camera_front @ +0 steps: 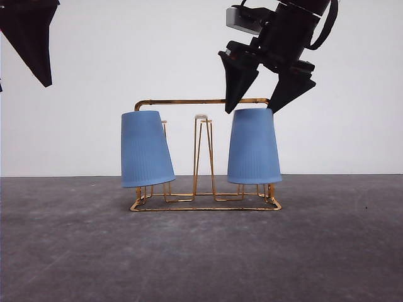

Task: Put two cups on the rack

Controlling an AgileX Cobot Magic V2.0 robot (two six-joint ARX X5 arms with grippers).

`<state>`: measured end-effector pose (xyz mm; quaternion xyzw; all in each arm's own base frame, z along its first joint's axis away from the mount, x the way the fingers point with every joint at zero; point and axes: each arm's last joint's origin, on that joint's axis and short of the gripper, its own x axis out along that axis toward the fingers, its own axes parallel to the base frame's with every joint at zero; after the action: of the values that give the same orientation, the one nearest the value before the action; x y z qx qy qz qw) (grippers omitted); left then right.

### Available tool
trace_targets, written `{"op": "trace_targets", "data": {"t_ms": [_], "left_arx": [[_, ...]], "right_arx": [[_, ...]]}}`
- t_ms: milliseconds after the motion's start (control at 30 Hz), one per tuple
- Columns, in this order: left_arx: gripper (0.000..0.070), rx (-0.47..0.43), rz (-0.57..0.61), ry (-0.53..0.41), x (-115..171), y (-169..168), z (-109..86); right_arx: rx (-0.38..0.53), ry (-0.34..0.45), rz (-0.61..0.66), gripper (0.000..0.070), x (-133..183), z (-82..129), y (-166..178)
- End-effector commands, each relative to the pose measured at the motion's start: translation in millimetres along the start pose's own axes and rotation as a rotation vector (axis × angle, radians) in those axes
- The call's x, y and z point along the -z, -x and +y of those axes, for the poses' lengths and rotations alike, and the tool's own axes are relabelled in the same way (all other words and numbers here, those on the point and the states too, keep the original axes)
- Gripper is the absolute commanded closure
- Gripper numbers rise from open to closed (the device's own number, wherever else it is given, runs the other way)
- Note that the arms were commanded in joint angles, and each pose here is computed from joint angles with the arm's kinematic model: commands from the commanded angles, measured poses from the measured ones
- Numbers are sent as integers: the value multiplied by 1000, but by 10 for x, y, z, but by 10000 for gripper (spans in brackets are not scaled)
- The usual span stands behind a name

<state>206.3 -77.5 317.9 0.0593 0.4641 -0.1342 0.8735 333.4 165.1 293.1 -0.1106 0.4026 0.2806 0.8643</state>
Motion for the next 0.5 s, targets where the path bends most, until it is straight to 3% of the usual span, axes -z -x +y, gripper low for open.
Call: {"op": "trace_targets", "data": {"t_ms": [0, 233, 467], "left_arx": [[220, 7, -12, 0, -41, 0, -14], [220, -6, -23, -9, -54, -1, 28], [220, -81, -52, 77, -81, 7, 313]], "right_arx": [[-3, 8, -12, 5, -41, 7, -17], [16, -27, -51, 6, -64, -35, 195], [72, -78, -87, 12, 1, -209, 705]]}}
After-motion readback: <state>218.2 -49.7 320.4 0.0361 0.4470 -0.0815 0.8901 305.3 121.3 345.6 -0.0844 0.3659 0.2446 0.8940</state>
